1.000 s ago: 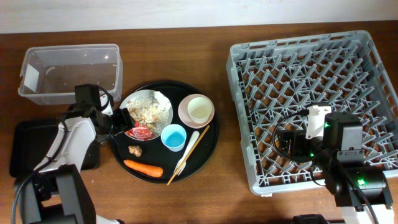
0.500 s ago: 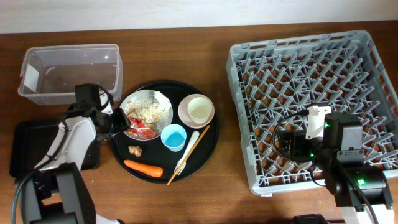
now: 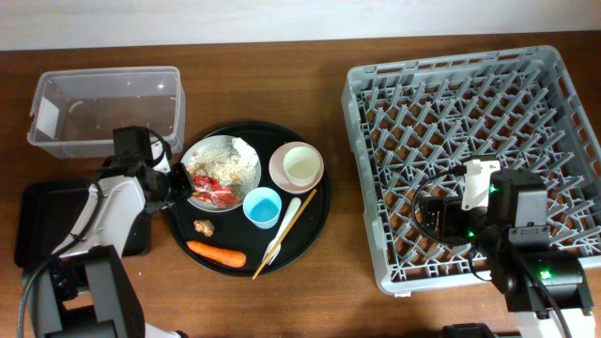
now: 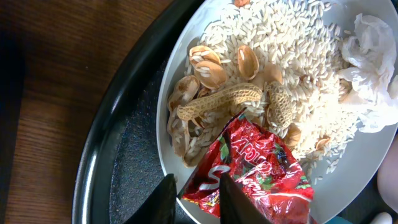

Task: Sort waste into correct bins and load items into the dishwasher rack
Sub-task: 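Carry the red wrapper left and drop it into the clear bin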

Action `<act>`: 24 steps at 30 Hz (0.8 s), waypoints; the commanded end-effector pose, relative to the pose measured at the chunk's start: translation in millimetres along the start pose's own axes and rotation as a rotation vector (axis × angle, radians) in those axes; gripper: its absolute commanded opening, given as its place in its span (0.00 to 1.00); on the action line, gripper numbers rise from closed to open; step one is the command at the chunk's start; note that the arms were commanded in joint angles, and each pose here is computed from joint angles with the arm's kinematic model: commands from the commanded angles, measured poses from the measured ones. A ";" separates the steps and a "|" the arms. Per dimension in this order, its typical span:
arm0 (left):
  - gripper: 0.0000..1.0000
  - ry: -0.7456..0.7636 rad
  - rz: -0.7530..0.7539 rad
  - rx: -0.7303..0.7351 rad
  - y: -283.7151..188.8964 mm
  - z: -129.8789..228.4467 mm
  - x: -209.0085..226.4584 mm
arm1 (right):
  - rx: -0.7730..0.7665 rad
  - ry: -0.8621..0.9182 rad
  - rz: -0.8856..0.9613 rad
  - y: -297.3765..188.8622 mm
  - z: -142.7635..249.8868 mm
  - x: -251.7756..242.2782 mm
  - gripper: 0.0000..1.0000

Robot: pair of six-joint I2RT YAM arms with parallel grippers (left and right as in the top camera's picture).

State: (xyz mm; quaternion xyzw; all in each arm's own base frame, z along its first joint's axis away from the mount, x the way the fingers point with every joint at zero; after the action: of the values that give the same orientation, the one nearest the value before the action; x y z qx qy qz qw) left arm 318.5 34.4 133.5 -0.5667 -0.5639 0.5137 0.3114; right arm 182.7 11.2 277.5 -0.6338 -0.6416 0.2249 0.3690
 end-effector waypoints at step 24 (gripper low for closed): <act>0.01 0.056 0.013 -0.276 -84.0 -20.3 -18.1 | -0.015 0.005 0.001 -4.9 -3.8 1.8 0.99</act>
State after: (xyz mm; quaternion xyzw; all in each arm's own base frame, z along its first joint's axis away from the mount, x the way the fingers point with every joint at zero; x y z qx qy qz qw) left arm 317.2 34.6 182.6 -0.5989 -0.5929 0.4625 0.2752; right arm 182.1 11.2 277.0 -0.6332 -0.6405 0.2267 0.3708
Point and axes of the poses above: each gripper's point midway between its finger pads, its own y axis out along the fingers, its own x axis along the line the jaws close on, z = x × y, the point moved 10 cm from there along -y, back along the fingers, and after that the axes turned 10 degrees about y, right-handed, at the moved point
